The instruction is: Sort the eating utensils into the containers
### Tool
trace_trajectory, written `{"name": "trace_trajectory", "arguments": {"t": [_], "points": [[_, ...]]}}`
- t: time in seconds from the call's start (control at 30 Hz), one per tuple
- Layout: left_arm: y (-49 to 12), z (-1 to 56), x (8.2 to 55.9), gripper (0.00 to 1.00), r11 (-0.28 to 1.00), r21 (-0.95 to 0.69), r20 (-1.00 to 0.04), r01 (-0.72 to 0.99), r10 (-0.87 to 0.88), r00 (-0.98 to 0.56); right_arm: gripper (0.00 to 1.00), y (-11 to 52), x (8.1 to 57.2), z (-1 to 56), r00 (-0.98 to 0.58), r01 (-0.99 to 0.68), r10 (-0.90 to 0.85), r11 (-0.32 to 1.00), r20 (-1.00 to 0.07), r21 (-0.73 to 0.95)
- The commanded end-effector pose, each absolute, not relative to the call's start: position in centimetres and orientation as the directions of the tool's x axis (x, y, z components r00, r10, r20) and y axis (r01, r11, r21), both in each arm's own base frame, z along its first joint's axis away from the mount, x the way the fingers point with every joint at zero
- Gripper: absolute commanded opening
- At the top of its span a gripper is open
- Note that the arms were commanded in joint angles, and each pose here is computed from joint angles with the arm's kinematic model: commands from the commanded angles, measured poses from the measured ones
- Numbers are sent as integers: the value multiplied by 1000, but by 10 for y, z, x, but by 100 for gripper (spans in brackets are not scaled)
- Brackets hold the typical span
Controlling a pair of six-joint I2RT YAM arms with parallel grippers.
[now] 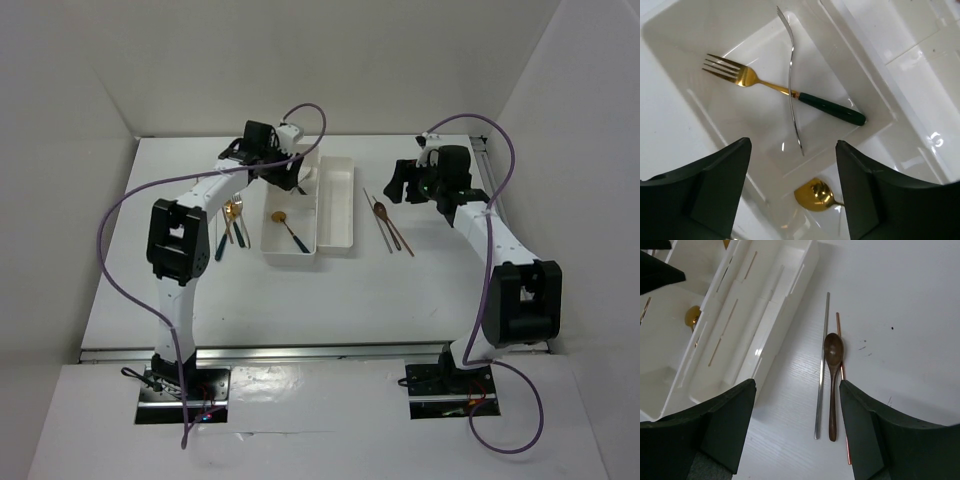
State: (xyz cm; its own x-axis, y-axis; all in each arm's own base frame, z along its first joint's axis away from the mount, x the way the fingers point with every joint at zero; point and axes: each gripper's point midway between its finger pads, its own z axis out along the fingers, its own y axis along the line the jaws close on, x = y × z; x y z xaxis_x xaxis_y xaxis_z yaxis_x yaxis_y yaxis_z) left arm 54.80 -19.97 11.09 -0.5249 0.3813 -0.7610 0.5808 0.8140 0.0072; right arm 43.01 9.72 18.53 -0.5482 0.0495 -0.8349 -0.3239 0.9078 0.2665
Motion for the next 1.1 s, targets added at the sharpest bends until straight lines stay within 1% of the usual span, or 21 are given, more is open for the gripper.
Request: {"name": "trace_trajectory", "arguments": {"t": [0.0, 0.03, 0.07, 0.13, 0.17, 0.2, 0.23, 0.27, 0.3, 0.37, 0.4, 0.47, 0.57, 0.63, 0.67, 0.77, 0.9, 0.93, 1.0, 1.03, 1.07], "points": [[-181, 223, 548, 81, 861, -4, -880, 508, 238, -410, 76, 106, 435, 190, -529, -358, 39, 895, -847, 265], [-171, 232, 541, 76, 875, -30, -874, 484, 211, -437, 76, 106, 435, 190, -529, -358, 39, 895, -847, 265], [-165, 253, 524, 73, 874, -84, -882, 478, 158, -444, 76, 110, 434, 190, -530, -366, 34, 892, -847, 265], [-135, 257, 508, 64, 898, -116, -867, 424, 116, -484, 76, 110, 436, 188, -528, -367, 34, 892, -848, 265], [-122, 231, 489, 59, 908, -139, -821, 396, 118, -559, 76, 115, 435, 188, -532, -370, 38, 888, -846, 272], [-113, 228, 478, 59, 914, -143, -812, 380, 110, -572, 76, 115, 435, 188, -532, -370, 38, 888, -846, 272], [-96, 236, 462, 57, 927, -124, -816, 354, 108, -568, 76, 115, 435, 188, -532, -370, 38, 888, -846, 272], [-84, 204, 445, 54, 940, -104, -772, 325, 130, -622, 76, 121, 437, 190, -527, -387, 33, 880, -849, 274], [-73, 194, 433, 52, 946, -95, -751, 308, 135, -647, 76, 121, 437, 190, -527, -387, 33, 880, -849, 274], [-61, 181, 414, 49, 953, -85, -730, 290, 138, -670, 76, 125, 438, 190, -526, -395, 28, 877, -850, 274], [-58, 156, 398, 44, 955, -87, -682, 283, 150, -716, 76, 129, 438, 186, -534, -401, 23, 873, -845, 277], [-48, 131, 382, 39, 962, -103, -627, 254, 136, -768, 76, 129, 440, 186, -535, -401, 23, 873, -845, 277], [-44, 104, 370, 38, 964, -120, -563, 236, 130, -816, 76, 134, 442, 186, -535, -409, 18, 870, -845, 277], [-41, 83, 359, 35, 968, -137, -510, 212, 114, -852, 76, 134, 442, 186, -535, -409, 18, 870, -845, 277], [-41, 80, 359, 32, 968, -139, -501, 210, 114, -858, 76, 134, 440, 184, -543, -406, 17, 870, -840, 280], [-36, 61, 356, 30, 975, -149, -454, 166, 82, -887, 76, 133, 440, 189, -534, -409, 18, 870, -845, 277], [-34, 51, 363, 30, 977, -163, -439, 137, 52, -897, 76, 133, 435, 185, -542, -407, 17, 870, -841, 279], [-39, 61, 372, 30, 970, -185, -468, 155, 52, -882, 76, 132, 432, 183, -544, -406, 16, 870, -839, 280], [-42, 65, 381, 28, 963, -219, -477, 157, 35, -878, 76, 132, 430, 179, -553, -403, 15, 870, -833, 283], [-45, 79, 395, 28, 960, -228, -517, 165, 24, -855, 76, 132, 430, 179, -553, -403, 15, 870, -833, 283], [-47, 79, 399, 31, 956, -239, -512, 170, 24, -859, 76, 132, 430, 179, -553, -403, 15, 870, -833, 283]]}}
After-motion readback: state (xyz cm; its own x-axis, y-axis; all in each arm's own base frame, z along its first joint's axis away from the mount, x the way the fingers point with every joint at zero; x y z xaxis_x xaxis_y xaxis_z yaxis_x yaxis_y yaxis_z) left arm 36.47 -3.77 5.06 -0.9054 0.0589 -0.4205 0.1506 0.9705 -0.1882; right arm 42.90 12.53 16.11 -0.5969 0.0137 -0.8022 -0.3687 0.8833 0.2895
